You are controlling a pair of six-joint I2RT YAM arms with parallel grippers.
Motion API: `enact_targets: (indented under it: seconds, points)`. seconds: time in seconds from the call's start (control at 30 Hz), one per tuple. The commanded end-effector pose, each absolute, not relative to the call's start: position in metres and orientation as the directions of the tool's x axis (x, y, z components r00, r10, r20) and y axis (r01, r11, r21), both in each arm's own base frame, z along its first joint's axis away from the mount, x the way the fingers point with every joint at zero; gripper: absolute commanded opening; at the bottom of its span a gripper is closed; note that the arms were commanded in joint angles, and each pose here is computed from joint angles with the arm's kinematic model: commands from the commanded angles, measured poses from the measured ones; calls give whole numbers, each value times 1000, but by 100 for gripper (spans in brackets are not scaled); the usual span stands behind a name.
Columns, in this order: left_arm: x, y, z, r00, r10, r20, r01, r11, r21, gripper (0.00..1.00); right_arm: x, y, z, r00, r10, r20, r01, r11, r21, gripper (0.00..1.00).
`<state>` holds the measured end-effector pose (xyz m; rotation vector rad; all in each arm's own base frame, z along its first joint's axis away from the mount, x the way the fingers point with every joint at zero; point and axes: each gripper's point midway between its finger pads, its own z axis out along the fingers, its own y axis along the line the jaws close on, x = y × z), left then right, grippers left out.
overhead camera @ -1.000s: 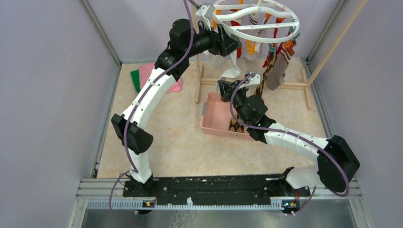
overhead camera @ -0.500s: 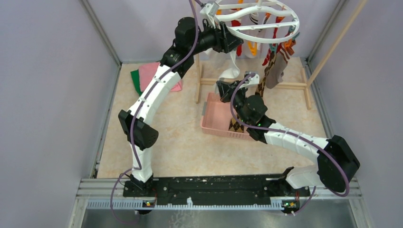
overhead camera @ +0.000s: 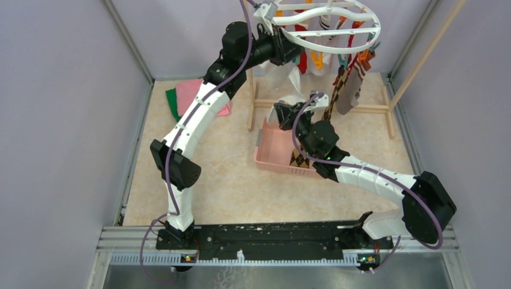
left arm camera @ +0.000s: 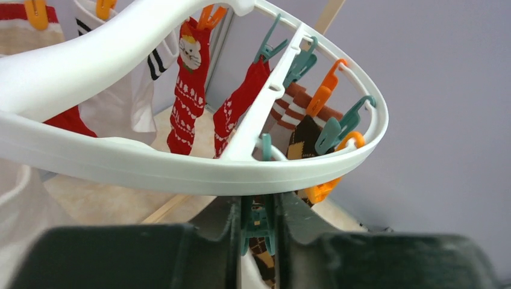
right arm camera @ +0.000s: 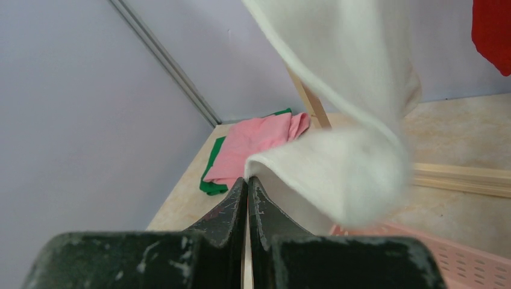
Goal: Remove the socks clipped to the hanger
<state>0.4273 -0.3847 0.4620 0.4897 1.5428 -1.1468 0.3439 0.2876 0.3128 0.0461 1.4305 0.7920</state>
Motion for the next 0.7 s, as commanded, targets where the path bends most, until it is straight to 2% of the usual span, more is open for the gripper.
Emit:
enact_targets:
  seconds: [0.0,0.03,0.2,0.43,0.47,0.53,0.67]
  points:
    - [423,-381,492,-244,-310,-919,814,450,-368,6,343,286,311,-68,518,-853,-461,742,487,0]
    - [423,-381,493,-242,-309,-920,815,449,-366,0,343,283,310,-70,515,-855,-455,746,486,0]
    - [418,-384,491,-245,-296,-923,819,446,-360,0,332,267,292,-105,475,-874,-419,776,471,0]
    - [404,-393,486,-272,-274,-923,829,420,-369,2,313,244,220,-252,335,-908,-333,851,407,0]
    - [402,-394,486,-272,-273,-923,830,418,-369,3,311,240,213,-264,324,-909,-316,861,399,5]
    - [398,-396,487,-275,-271,-923,832,414,-369,3,309,233,203,-288,297,-910,-281,883,377,25]
    - [391,-399,487,-281,-267,-922,834,408,-372,6,306,223,187,-352,236,-906,-232,915,329,53]
